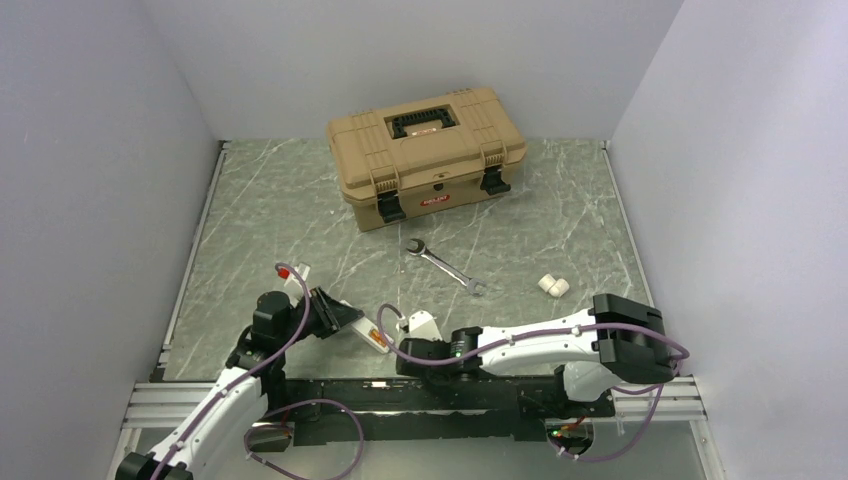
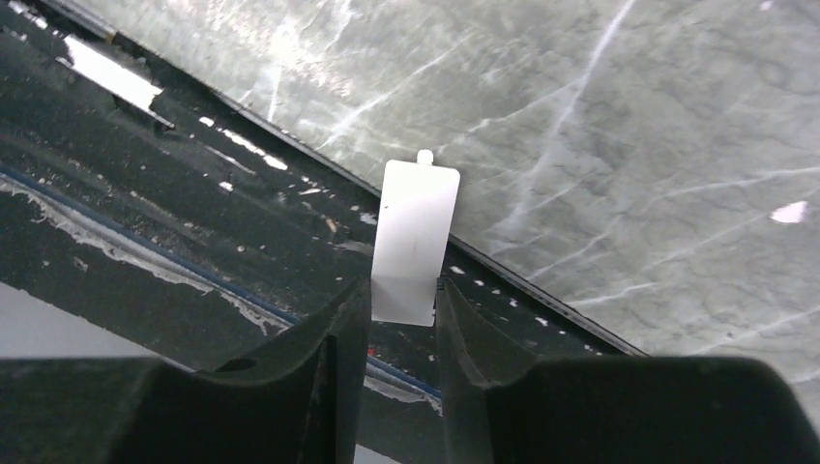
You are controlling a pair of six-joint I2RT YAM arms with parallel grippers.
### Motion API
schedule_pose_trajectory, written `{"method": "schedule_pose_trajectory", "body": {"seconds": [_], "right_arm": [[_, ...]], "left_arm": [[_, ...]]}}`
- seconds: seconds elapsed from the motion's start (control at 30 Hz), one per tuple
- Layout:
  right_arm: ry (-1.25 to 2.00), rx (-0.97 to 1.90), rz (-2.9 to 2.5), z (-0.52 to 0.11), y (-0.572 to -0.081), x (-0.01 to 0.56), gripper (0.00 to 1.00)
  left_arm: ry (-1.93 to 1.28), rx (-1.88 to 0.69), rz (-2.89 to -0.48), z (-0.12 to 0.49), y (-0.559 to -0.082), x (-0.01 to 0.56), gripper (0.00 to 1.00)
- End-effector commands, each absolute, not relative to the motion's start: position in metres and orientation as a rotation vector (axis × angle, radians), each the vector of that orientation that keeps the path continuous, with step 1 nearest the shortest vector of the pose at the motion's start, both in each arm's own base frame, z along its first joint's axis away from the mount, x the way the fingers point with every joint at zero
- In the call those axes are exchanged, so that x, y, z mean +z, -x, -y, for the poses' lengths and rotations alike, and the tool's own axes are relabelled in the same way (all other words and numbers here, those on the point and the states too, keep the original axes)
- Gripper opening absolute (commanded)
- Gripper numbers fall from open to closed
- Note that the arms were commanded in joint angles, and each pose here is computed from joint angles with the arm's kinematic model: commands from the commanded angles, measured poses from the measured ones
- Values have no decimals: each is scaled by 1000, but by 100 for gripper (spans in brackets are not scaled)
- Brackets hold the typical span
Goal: Load the batteries into the remote control
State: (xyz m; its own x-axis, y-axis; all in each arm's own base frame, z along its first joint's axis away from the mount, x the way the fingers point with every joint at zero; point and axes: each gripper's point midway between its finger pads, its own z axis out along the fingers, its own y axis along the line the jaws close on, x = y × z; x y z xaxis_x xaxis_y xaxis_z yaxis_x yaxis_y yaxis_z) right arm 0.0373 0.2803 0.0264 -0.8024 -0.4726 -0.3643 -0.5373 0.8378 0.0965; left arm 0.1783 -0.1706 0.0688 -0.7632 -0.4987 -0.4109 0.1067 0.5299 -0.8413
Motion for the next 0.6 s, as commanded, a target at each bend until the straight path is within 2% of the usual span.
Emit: {"method": "schedule_pose_trajectory", "body": {"seconds": [0.0, 0.1, 0.43, 0.5, 0.57], "right_arm": [[802, 326, -2684, -294, -26, 22, 33], [809, 252, -2694, -290, -25, 12, 34], [815, 169, -2711, -285, -19, 3, 49], [823, 157, -2713, -285, -17, 1, 50], [831, 135, -2713, -284, -16, 0, 46]], "left_arm": [[292, -1252, -2118, 171, -176, 65, 0], [292, -1248, -2118, 171, -176, 65, 1], [292, -1247, -2119, 171, -175, 64, 1], [293, -1247, -2119, 171, -175, 64, 1], [291, -1247, -2118, 171, -175, 64, 1]]}}
